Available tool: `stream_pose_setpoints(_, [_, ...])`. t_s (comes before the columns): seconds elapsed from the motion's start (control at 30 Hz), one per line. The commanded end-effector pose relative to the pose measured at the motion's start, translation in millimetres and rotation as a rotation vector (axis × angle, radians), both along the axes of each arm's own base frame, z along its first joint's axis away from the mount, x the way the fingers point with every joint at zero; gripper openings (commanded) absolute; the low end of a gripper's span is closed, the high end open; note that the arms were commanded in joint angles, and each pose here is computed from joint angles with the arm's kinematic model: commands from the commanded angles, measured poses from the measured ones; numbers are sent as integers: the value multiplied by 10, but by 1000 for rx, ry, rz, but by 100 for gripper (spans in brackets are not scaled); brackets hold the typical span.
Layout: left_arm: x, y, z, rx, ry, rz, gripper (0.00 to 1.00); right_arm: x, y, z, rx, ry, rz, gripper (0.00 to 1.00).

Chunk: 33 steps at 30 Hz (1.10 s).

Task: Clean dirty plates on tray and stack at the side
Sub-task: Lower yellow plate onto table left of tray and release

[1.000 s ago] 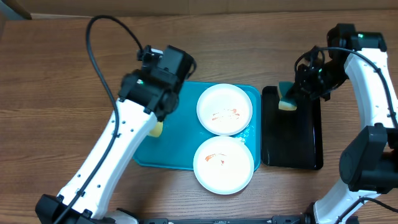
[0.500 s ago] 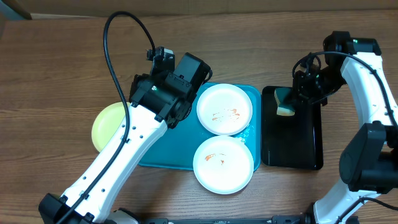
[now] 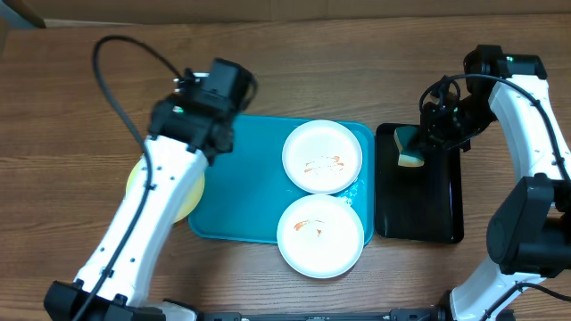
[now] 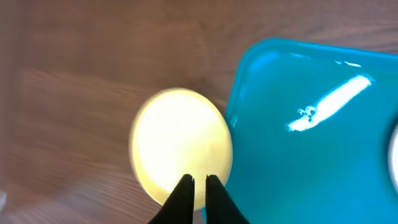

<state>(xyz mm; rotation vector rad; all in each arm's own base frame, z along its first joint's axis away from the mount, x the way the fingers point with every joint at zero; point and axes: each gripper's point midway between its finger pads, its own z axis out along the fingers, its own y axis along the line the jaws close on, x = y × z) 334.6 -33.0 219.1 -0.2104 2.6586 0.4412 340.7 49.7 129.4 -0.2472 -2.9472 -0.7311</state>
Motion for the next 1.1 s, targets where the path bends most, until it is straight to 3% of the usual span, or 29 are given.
stream_pose_setpoints(0.0, [-33,-313,-30,-313,59,-88,10,-11,7,68,-3,-27,15,4])
stream_pose_setpoints(0.17, [-92,-604,-51,-507,134,-311,15,-12,7,68,-3,-28,17,4])
stream_pose_setpoints(0.3, [-156,-594,-214,-499,201,-344,4,-15,7,69,-3,-27,18,4])
stream_pose_setpoints(0.77, [-339,-417,-1235,-515,413,-245,4,-46,-68,33,-52,-13,23,4])
stream_pose_setpoints(1.07, [-357,113,-1579,-521,407,-76,4,-50,-71,32,-54,-11,23,4])
